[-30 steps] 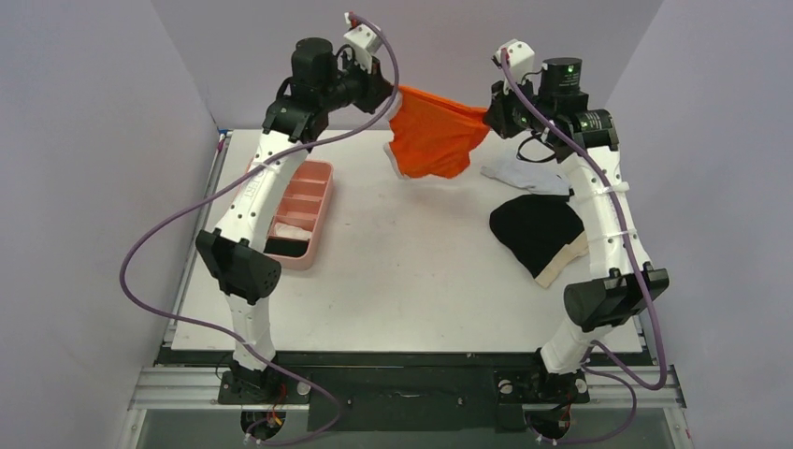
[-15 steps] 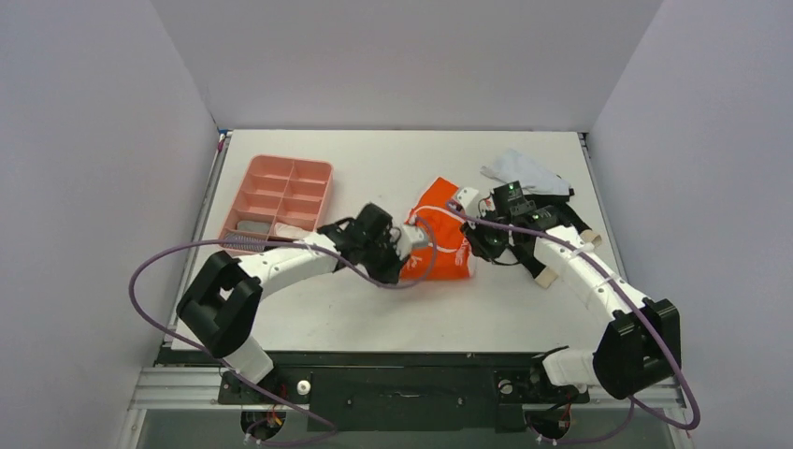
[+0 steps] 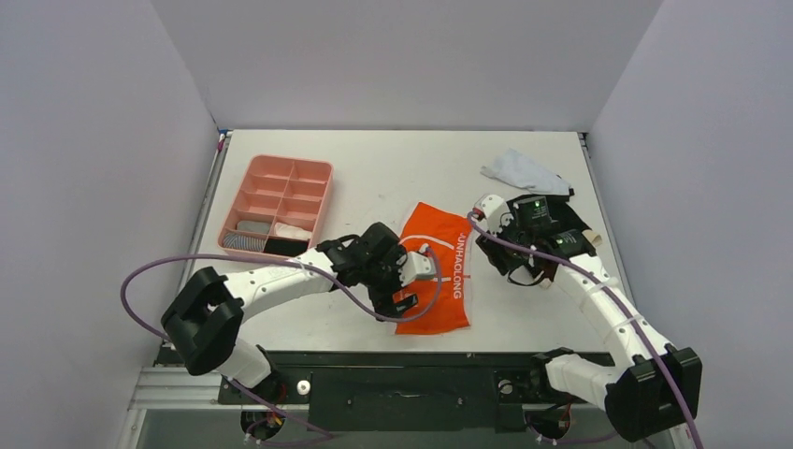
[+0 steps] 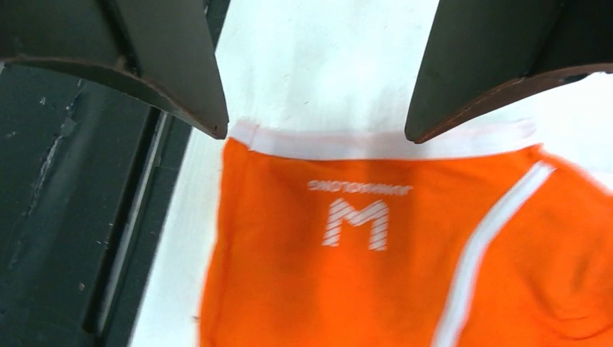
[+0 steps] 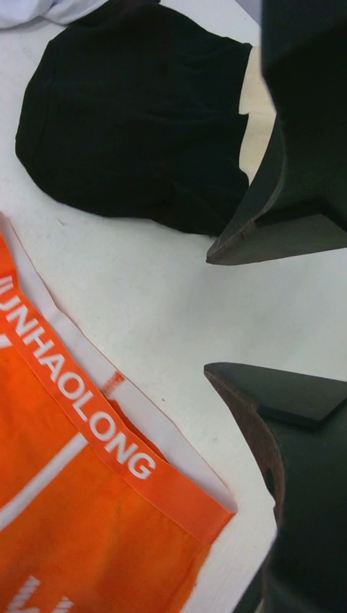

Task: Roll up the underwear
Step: Flatten out the underwear at the center of the board.

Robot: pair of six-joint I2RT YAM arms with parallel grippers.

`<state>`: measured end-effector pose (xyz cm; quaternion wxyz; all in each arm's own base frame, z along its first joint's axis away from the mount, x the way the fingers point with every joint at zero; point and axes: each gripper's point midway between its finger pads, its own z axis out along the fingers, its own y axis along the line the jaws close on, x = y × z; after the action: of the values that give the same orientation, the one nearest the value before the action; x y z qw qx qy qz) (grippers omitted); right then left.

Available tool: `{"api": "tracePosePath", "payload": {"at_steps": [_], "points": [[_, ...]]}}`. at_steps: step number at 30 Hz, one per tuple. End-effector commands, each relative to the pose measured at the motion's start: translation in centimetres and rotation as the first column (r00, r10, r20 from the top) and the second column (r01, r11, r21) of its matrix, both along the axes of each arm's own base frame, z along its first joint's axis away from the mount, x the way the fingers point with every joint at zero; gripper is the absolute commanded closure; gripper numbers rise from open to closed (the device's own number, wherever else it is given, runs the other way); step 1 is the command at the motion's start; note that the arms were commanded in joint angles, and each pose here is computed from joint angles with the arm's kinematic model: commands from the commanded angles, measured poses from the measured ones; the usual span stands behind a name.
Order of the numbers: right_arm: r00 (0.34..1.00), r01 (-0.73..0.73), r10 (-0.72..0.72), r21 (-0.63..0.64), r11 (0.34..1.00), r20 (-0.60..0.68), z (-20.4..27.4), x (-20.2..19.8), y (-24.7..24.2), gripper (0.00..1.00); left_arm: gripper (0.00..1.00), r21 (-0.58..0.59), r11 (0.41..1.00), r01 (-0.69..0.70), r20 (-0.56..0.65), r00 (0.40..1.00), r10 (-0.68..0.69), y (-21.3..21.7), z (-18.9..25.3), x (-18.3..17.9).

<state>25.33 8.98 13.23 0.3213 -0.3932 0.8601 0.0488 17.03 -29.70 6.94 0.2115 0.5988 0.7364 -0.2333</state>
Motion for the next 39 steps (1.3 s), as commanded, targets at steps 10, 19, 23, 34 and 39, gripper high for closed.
{"api": "tracePosePath", "payload": {"at_steps": [10, 19, 23, 34, 39], "points": [[0.966, 0.258, -0.258, 0.132, 0.957, -0.015, 2.0, 14.8, 3.3, 0.42, 0.03, -0.269, 0.793, -0.547, 0.013, 0.821, 0.571, 3.4, 8.7, 19.3], [0.948, 0.282, -0.263, 0.091, 0.955, -0.177, -3.2, 17.5, 4.0, 0.42, 0.03, -0.161, 0.645, -0.747, -0.279, 0.661, 0.697, -0.3, 2.7, 25.3], [0.939, 0.268, -0.243, 0.077, 0.960, -0.242, -5.2, 17.6, 4.5, 0.46, 0.02, -0.101, 0.595, -0.797, -0.336, 0.591, 0.734, -1.1, 0.0, 26.3], [0.923, 0.302, -0.307, -0.059, 0.952, -0.231, -8.0, 19.3, 3.3, 0.68, 0.02, -0.080, 0.583, -0.809, -0.172, 0.587, 0.791, 2.3, -0.3, 25.4], [0.913, 0.339, -0.352, -0.095, 0.936, -0.207, -8.4, 21.0, 2.9, 0.79, 0.03, -0.062, 0.650, -0.757, -0.022, 0.652, 0.758, 4.9, 0.8, 23.6]]}}
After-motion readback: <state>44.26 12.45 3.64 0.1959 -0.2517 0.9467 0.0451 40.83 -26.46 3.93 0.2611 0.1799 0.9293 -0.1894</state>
